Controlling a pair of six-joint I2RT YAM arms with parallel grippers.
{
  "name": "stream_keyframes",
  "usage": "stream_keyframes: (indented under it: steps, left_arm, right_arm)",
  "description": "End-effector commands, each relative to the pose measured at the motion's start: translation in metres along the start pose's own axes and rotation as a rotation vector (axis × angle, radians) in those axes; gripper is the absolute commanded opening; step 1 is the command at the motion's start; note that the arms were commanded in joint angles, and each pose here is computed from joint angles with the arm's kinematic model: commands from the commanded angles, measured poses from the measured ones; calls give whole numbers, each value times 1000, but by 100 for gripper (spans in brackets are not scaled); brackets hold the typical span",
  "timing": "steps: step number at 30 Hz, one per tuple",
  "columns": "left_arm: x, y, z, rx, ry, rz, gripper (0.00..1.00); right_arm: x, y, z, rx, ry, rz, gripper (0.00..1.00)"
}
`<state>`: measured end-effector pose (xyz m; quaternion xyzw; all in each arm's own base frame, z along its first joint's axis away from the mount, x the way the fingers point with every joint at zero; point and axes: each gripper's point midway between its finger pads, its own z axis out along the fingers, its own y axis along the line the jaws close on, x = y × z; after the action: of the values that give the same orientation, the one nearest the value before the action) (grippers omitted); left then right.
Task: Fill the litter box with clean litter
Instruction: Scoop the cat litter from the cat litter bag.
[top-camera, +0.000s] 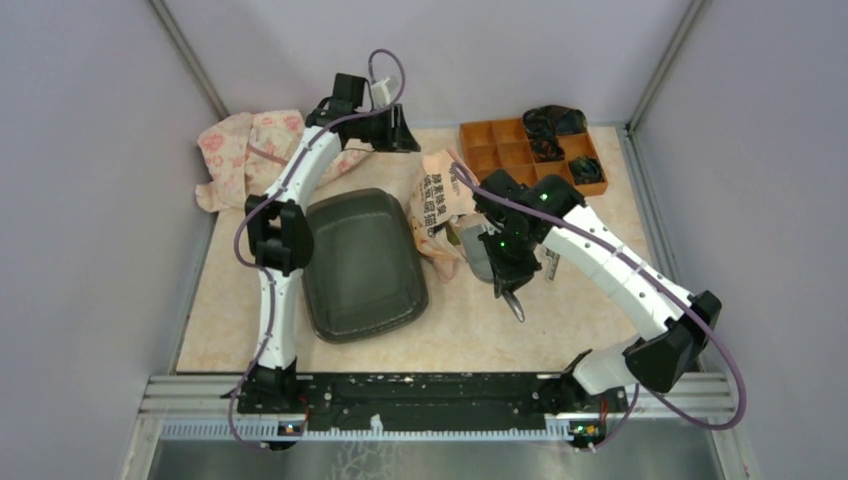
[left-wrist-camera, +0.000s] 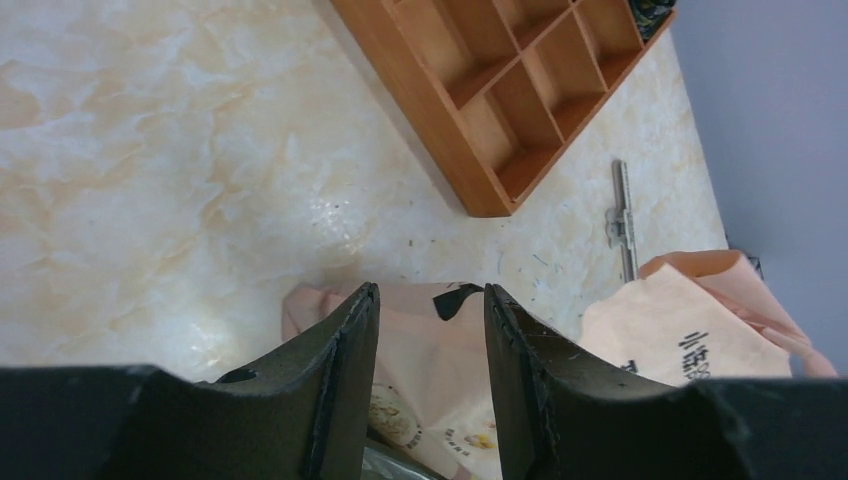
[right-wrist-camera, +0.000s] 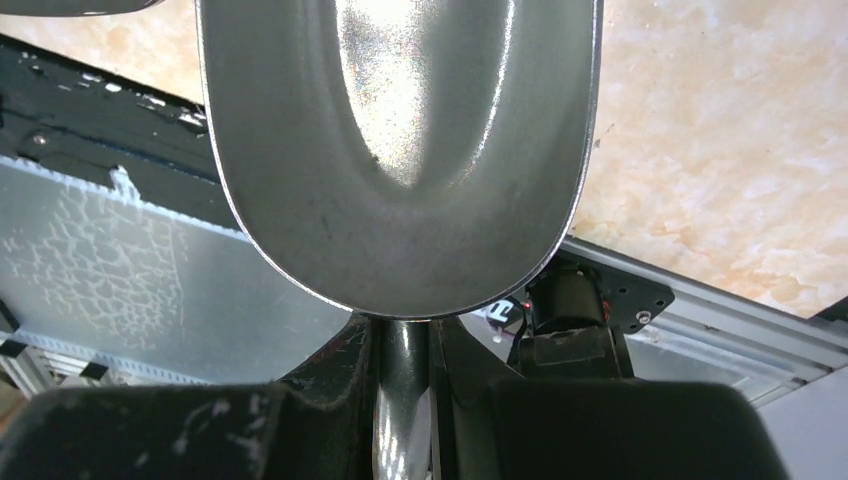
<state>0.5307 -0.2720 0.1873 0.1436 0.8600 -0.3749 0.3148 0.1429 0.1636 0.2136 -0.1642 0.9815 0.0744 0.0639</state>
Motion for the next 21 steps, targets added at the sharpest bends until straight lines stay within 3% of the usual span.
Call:
stream_keyframes:
  steps: [1,21]
  left_arm:
    - [-23,-23,-5,74,-65,59,49]
    - [8,-23,6,89,-5,60,48]
  right_arm:
    - [-10,-1,-1,29,-32,12,0]
    - [-9,15,17,111,12,-34,0]
